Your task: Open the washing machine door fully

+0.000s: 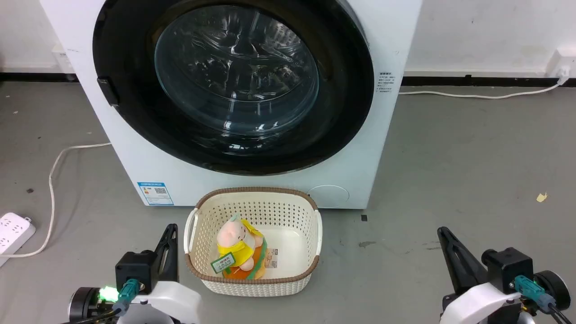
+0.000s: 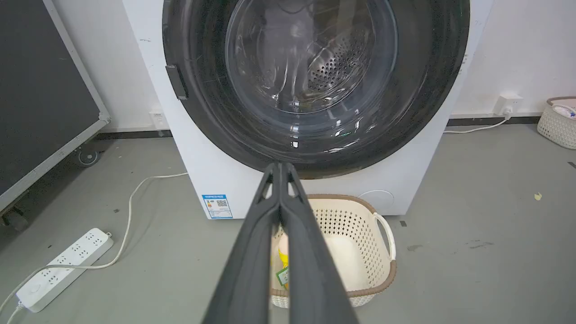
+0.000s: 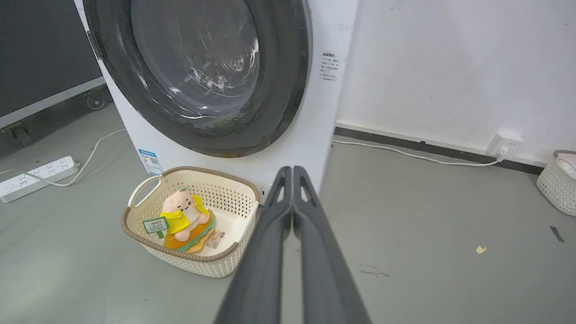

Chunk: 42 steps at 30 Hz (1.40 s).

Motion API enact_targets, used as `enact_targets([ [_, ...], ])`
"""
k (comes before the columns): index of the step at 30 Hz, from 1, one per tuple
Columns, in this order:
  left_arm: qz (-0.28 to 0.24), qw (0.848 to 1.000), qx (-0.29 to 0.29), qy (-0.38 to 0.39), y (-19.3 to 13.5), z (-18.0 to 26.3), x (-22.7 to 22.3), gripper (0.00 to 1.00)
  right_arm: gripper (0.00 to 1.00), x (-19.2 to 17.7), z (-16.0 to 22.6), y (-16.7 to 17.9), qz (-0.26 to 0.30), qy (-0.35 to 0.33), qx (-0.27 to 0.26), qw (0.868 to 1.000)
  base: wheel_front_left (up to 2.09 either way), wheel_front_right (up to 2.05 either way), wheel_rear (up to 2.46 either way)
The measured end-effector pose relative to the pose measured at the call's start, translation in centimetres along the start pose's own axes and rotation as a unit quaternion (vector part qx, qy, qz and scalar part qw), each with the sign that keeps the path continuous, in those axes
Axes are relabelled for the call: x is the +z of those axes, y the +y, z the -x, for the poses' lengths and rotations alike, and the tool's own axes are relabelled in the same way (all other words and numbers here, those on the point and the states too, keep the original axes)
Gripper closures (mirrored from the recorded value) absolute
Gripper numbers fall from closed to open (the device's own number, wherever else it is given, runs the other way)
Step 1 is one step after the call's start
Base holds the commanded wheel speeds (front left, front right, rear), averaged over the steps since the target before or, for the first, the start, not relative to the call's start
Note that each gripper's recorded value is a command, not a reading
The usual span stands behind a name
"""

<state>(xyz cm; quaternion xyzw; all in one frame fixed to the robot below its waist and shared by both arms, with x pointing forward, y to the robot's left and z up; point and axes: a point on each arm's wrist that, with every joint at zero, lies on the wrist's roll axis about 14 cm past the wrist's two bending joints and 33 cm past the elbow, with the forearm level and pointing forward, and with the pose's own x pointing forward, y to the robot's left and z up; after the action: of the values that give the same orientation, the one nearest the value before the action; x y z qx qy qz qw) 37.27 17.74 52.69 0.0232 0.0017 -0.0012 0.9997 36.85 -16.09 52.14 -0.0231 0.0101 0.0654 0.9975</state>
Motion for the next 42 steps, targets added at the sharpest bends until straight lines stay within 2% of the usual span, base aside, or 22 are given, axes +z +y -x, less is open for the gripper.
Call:
enact_targets([
  [37, 0.0, 1.0, 0.0, 0.0, 0.01, 0.0, 0.0, 1.0, 1.0, 0.01, 0.0, 0.0, 0.0, 0.0, 0.0, 1.0, 0.0, 0.0, 0.0],
  [38, 0.0, 1.0, 0.0, 0.0, 0.01, 0.0, 0.0, 0.0, 0.0, 0.01, 0.0, 0.01, 0.0, 0.0, 0.0, 1.0, 0.0, 0.0, 0.0],
  [39, 0.0, 1.0, 0.0, 0.0, -0.01, 0.0, -0.01, 0.0, 0.0, -0.01, 0.01, 0.0, 0.0, 0.0, 0.0, 1.0, 0.0, 0.0, 0.0],
  [40, 0.0, 1.0, 0.0, 0.0, -0.01, 0.0, -0.01, 1.0, 1.0, -0.02, 0.01, 0.01, 0.0, 0.0, 0.0, 1.0, 0.0, 0.0, 0.0],
  [41, 0.0, 1.0, 0.0, 0.0, 0.0, 0.0, -0.01, 0.0, 0.0, -0.02, 0.01, 0.02, 0.0, 0.0, 0.0, 1.0, 0.0, 0.0, 0.0],
  [42, 0.0, 1.0, 0.0, 0.0, -0.01, 0.0, -0.01, 0.0, 0.0, -0.02, 0.01, 0.02, 0.0, 0.0, 0.0, 1.0, 0.0, 0.0, 0.0],
])
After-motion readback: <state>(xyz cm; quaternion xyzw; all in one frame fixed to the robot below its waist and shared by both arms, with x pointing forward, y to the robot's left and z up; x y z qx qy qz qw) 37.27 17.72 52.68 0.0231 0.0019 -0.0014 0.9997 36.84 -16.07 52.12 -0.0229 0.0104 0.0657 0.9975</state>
